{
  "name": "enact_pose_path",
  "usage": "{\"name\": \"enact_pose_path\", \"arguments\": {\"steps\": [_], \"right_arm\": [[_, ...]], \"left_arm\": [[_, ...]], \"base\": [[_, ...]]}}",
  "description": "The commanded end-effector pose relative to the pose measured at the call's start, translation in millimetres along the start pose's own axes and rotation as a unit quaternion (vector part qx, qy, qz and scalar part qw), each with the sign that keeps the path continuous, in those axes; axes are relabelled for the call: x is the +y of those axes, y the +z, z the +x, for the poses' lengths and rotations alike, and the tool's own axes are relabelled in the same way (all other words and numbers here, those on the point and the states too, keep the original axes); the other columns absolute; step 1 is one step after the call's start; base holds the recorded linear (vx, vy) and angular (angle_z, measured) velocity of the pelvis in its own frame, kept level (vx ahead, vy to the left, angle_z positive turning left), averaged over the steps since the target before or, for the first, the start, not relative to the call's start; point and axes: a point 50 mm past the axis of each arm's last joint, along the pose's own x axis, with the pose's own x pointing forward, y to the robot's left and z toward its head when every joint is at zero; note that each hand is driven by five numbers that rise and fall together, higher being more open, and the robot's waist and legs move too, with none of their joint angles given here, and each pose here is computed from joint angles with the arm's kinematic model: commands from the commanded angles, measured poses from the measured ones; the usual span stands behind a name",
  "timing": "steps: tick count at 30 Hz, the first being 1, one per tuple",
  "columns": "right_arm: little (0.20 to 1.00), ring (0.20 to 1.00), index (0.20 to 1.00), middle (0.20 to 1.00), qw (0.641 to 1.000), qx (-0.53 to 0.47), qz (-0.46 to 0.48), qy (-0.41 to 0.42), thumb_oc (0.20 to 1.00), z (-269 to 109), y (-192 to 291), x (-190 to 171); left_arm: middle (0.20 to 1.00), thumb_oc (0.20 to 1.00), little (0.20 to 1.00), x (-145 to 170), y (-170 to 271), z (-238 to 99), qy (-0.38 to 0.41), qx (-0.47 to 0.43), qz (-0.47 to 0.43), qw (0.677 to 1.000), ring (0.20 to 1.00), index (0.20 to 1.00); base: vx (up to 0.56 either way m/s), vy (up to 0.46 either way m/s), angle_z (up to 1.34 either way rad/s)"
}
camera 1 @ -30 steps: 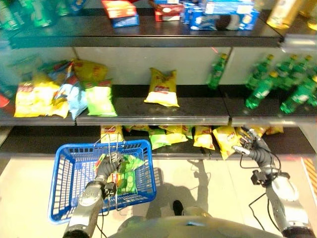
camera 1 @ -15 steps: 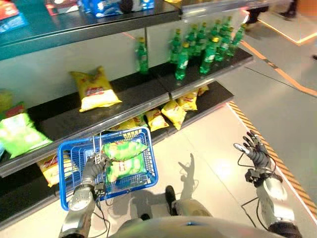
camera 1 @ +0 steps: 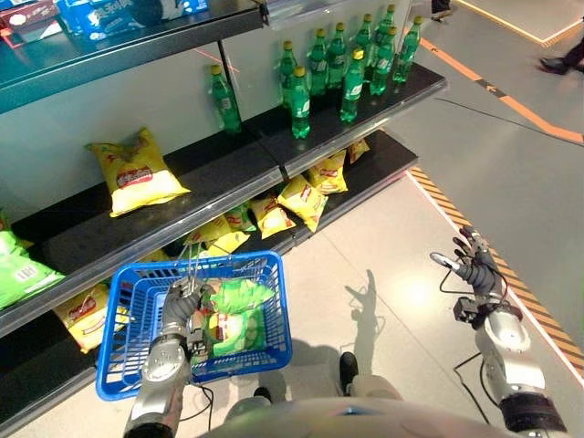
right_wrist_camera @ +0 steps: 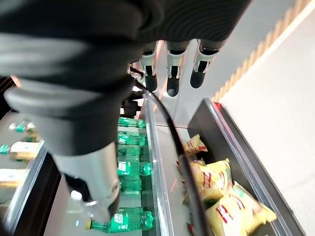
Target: Pick up the snacks into the basket
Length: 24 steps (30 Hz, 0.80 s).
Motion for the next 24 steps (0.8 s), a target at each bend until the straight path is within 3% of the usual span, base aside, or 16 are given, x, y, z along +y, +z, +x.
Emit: {"name": "enact_pose_path", "arguments": {"steps": [1, 11, 24], "right_arm": [[1.0, 1.0, 1.0, 1.0, 0.993, -0.119, 0.003, 0.026, 1.0, 9, 46, 11], [1.0, 1.0, 1.0, 1.0, 0.99, -0.138, -0.018, 0.033, 1.0, 6, 54, 15], [1.0, 1.0, 1.0, 1.0, 0.993, -0.109, -0.012, 0.036, 1.0, 9, 40, 30]], "left_arm": [[0.2, 0.2, 0.2, 13, 74, 19, 0.005, -0.179, 0.023, 0.983, 0.2, 0.2], [0.2, 0.2, 0.2, 2, 69, 20, -0.005, -0.171, 0.034, 0.985, 0.2, 0.2], [0.2, 0.2, 0.2, 4, 83, 21, -0.008, -0.195, 0.063, 0.979, 0.2, 0.2]], "base": [[0.12, -0.443, 0.18], [0.09, -0.165, 0.05], [0.12, 0.116, -0.02]]}}
